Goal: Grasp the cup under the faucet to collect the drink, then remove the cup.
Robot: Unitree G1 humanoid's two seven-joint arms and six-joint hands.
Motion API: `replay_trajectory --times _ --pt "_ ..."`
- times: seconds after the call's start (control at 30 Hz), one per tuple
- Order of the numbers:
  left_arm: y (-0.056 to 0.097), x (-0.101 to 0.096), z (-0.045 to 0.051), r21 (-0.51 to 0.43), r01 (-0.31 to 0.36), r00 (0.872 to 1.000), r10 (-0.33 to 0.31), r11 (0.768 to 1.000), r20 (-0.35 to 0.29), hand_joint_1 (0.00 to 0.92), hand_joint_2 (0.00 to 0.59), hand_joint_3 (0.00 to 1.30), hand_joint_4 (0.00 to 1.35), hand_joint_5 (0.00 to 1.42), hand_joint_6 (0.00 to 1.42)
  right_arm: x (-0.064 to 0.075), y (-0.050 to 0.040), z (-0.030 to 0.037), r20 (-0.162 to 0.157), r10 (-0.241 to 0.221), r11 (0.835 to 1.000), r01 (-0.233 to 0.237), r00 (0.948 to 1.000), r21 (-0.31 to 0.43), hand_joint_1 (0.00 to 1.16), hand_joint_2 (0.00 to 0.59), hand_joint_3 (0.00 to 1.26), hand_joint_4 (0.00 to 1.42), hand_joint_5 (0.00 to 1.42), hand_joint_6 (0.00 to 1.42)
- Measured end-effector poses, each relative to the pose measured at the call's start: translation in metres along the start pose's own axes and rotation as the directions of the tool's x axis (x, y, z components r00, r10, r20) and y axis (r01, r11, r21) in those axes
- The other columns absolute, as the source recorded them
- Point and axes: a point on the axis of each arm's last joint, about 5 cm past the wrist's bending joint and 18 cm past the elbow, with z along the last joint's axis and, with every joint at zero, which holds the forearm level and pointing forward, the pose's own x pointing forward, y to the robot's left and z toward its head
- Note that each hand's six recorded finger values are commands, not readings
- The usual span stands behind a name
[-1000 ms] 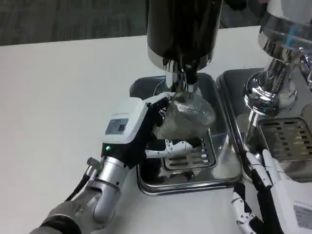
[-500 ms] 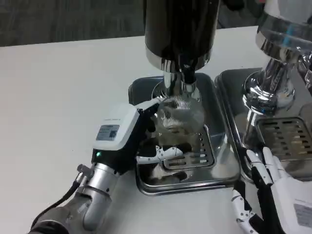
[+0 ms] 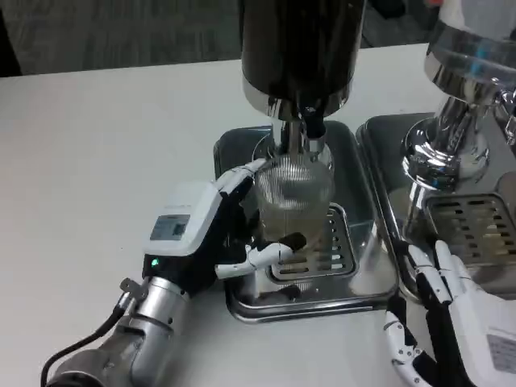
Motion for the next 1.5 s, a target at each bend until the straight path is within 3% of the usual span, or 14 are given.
replay_trajectory --times 0.17,0.37,0.53,0.73,0.97,1.03,1.1,1.23,1.37,1.5 --pt "0.001 -0.002 -0.0007 -0.006 0.009 1.0 -0.008 1.0 0.02 0.103 0.072 0.07 0.0 0.39 0.23 0.001 -0.0009 -0.0012 0.005 0.001 1.0 -0.001 1.0 -0.005 0.16 0.532 0.13 0.0 0.06 0.18" --pt "0.018 -0.008 -0.0127 -0.026 -0.058 0.998 0.059 0.998 0.033 0.062 0.066 0.06 0.0 0.29 0.15 0.006 -0.0012 -0.0026 0.016 -0.002 1.0 0.002 0.9999 -0.007 0.16 0.532 0.13 0.0 0.06 0.18" --pt "0.022 -0.013 -0.0144 -0.063 -0.115 0.993 0.117 0.991 0.028 0.001 0.084 0.03 0.0 0.15 0.02 0.013 -0.0016 -0.0035 0.027 -0.009 1.0 0.009 0.9996 0.001 0.16 0.532 0.13 0.0 0.06 0.18" --pt "0.046 -0.017 -0.0189 -0.164 -0.17 0.976 0.189 0.972 0.108 0.0 0.105 0.02 0.0 0.06 0.0 0.02 -0.0023 -0.0074 0.038 0.0 1.0 0.001 0.9993 -0.019 0.16 0.533 0.12 0.0 0.03 0.15" --pt "0.081 -0.013 -0.0159 -0.372 -0.203 0.936 0.291 0.906 0.199 0.0 0.123 0.03 0.0 0.08 0.0 0.026 -0.0046 -0.0086 0.047 -0.015 1.0 0.016 0.9988 -0.022 0.16 0.533 0.12 0.0 0.02 0.12" --pt "0.089 -0.008 -0.0119 -0.415 -0.197 0.919 0.315 0.888 0.237 0.0 0.121 0.0 0.0 0.04 0.0 0.026 -0.0044 -0.0085 0.048 -0.015 1.0 0.016 0.9988 -0.022 0.16 0.533 0.11 0.0 0.01 0.1" --pt "0.095 -0.004 -0.0087 -0.44 -0.173 0.911 0.313 0.881 0.269 0.0 0.122 0.0 0.0 0.03 0.0 0.028 -0.0043 -0.0082 0.051 -0.017 1.0 0.018 0.9986 -0.022 0.16 0.532 0.1 0.0 0.0 0.09" --pt "0.101 0.002 -0.0032 -0.474 -0.103 0.904 0.282 0.874 0.323 0.0 0.123 0.0 0.0 0.03 0.0 0.03 -0.0045 -0.0072 0.055 -0.024 1.0 0.025 0.9982 -0.019 0.17 0.529 0.1 0.0 0.0 0.09" --pt "0.103 0.008 0.0027 -0.52 -0.036 0.897 0.257 0.853 0.359 0.0 0.127 0.0 0.0 0.02 0.0 0.03 -0.0035 -0.0067 0.053 -0.024 1.0 0.024 0.9983 -0.015 0.17 0.528 0.1 0.0 0.0 0.09" --pt "0.102 0.015 0.0086 -0.546 0.066 0.896 0.192 0.835 0.401 0.0 0.129 0.0 0.0 0.02 0.0 0.03 -0.001 -0.0069 0.043 -0.017 1.0 0.017 0.9989 -0.011 0.18 0.527 0.09 0.0 0.0 0.08"
